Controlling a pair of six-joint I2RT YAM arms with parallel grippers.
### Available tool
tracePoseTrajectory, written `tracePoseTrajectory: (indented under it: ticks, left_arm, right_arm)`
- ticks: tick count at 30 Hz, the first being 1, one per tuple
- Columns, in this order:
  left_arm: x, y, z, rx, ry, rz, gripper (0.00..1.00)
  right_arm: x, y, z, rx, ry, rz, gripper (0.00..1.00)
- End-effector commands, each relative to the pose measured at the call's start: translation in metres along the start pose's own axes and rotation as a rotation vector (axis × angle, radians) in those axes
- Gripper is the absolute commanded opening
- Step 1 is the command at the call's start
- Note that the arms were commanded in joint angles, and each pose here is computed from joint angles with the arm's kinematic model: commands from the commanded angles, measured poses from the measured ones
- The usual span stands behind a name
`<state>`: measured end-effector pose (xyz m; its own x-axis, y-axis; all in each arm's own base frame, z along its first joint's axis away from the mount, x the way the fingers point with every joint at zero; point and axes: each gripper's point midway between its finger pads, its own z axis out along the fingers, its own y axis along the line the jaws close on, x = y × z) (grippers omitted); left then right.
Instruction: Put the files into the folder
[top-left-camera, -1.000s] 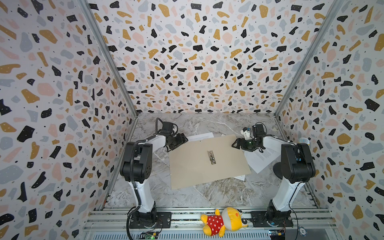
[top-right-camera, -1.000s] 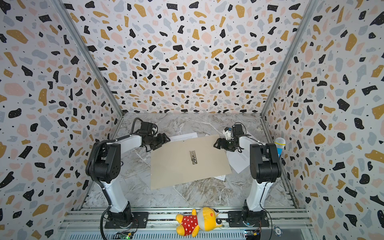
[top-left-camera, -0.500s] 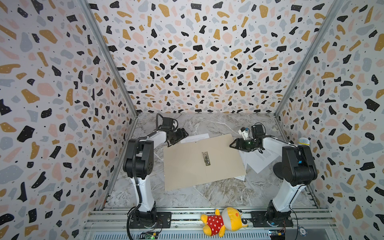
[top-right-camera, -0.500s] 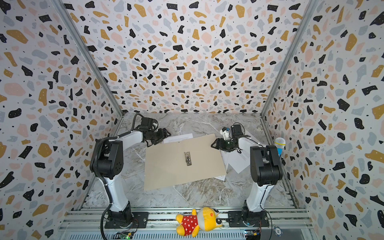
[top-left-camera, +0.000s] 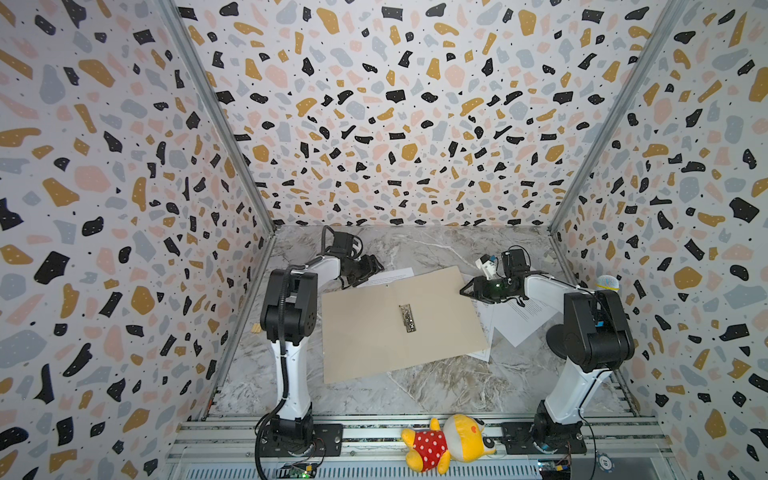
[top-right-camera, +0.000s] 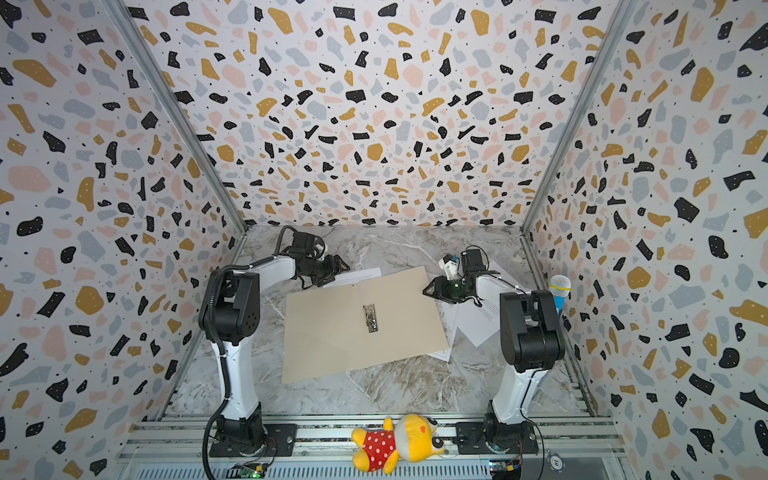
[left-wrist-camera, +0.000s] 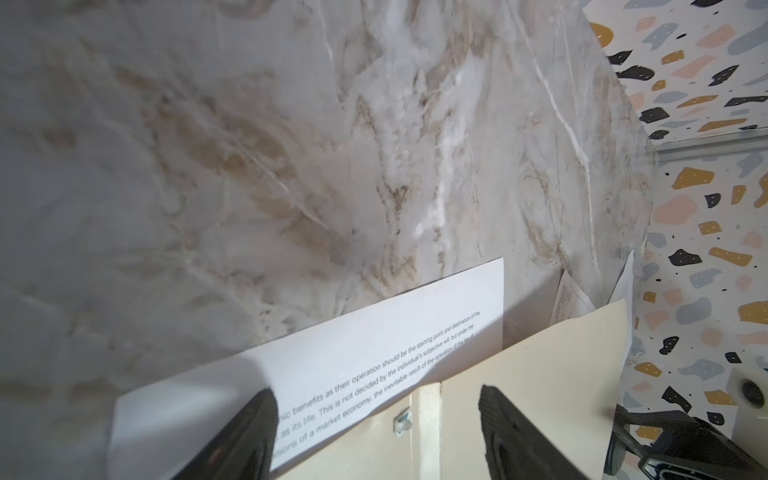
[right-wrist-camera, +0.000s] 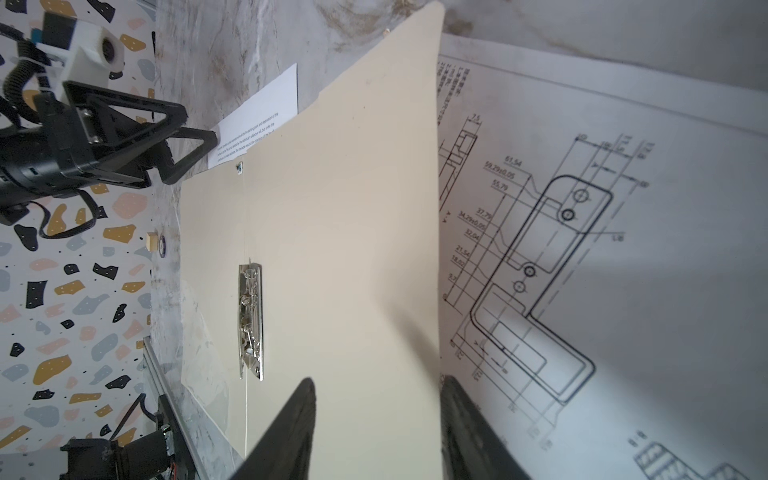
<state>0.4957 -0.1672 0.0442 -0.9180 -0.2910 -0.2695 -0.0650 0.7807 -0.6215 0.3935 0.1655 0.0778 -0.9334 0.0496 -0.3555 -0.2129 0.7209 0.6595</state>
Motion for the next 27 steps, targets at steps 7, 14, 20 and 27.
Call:
tracePoseTrajectory:
  ticks: [7,14,20,27]
  left_arm:
    - [0.015,0.015,0.009,-0.084,0.06,0.022,0.77]
    - [0.002,0.018,0.016,-0.105,0.001,-0.011,0.75]
    - [-0.004,0.014,0.025,-0.1,-0.013,-0.031,0.74]
    - [-0.013,0.012,0.031,-0.083,-0.054,-0.067,0.74]
  right_arm:
    - [-0.006,0.015,-0.009,-0.021,-0.02,-0.025,0.36]
    - [0.011,0.029,0.0,-0.055,0.043,-0.041,0.3]
    - [0.024,0.044,0.01,-0.083,0.075,-0.038,0.29]
    - [0.038,0.049,0.025,-0.072,0.115,-0.027,0.26]
